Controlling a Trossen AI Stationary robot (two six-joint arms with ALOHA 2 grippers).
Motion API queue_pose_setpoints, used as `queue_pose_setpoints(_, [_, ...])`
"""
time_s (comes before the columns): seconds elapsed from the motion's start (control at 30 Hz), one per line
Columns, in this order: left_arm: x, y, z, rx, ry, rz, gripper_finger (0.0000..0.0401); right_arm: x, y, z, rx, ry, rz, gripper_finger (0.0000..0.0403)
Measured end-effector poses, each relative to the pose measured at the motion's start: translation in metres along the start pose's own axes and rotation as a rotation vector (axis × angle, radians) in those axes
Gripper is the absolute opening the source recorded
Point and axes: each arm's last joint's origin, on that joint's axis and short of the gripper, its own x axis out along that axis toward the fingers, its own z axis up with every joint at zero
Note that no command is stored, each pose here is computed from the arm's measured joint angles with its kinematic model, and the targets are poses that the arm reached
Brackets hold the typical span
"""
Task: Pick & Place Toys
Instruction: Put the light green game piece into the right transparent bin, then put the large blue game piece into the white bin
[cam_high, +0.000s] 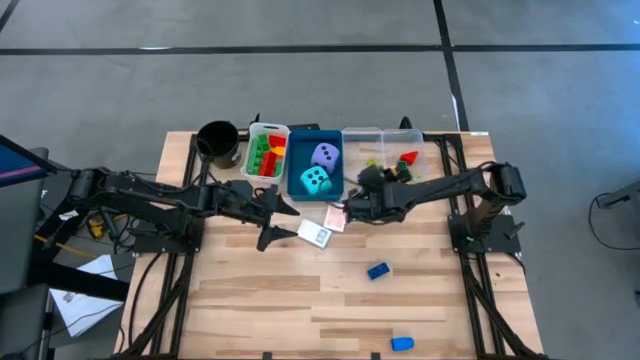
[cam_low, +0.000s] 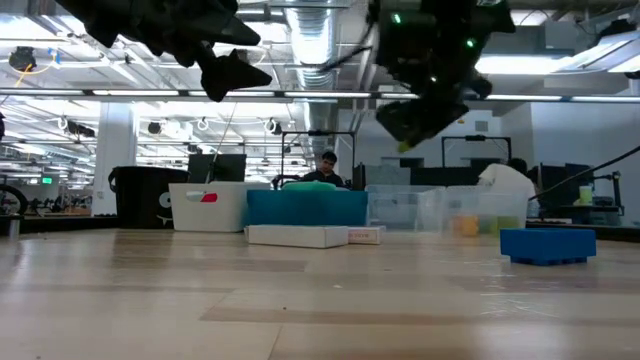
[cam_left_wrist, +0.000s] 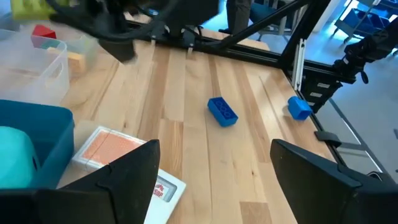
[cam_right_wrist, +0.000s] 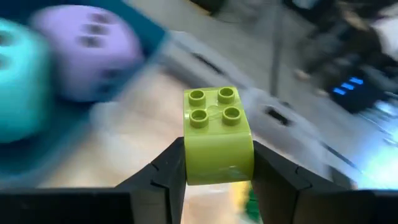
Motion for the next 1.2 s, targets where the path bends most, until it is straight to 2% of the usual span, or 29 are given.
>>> queue_pose_setpoints(0.13, [0.0,0.0,-0.001,-0.025,0.011,0.002,0.0297,0.01,-0.023,-0.015,0.021,0.01,-0.136,0.0139])
queue_pose_setpoints(0.37, [0.0,-0.004,-0.002,-0.025,0.016,-0.013,0.0297,0.028,-0.058,-0.037,0.1,0.036,-0.25,0.0149])
queue_pose_setpoints(0.63, [0.001,-0.007,0.0,-0.017,-0.012,-0.029,0.0297,0.044,-0.087,-0.042,0.206,0.074,-0.308,0.021])
queue_pose_setpoints(0.73, [0.001,-0.007,0.002,-0.015,-0.023,-0.031,0.0297,0.047,-0.09,-0.039,0.213,0.086,-0.306,0.0239])
queue_pose_setpoints(0.87, [0.0,-0.007,0.002,-0.006,-0.033,-0.033,0.0297,0.044,-0.084,-0.037,0.176,0.122,-0.236,0.0266])
queue_pose_setpoints(0.97, [0.0,-0.007,0.002,0.011,-0.033,-0.033,0.0297,0.032,-0.071,-0.039,0.147,0.127,-0.131,0.0271])
queue_pose_setpoints(1.07, [0.0,-0.007,0.002,0.035,-0.034,-0.032,0.0297,0.006,-0.053,-0.045,0.098,0.091,0.018,0.0271])
queue_pose_setpoints(1.2, [0.0,-0.007,0.003,0.048,-0.039,-0.033,0.0297,-0.044,-0.029,-0.06,-0.044,-0.016,0.272,0.0271])
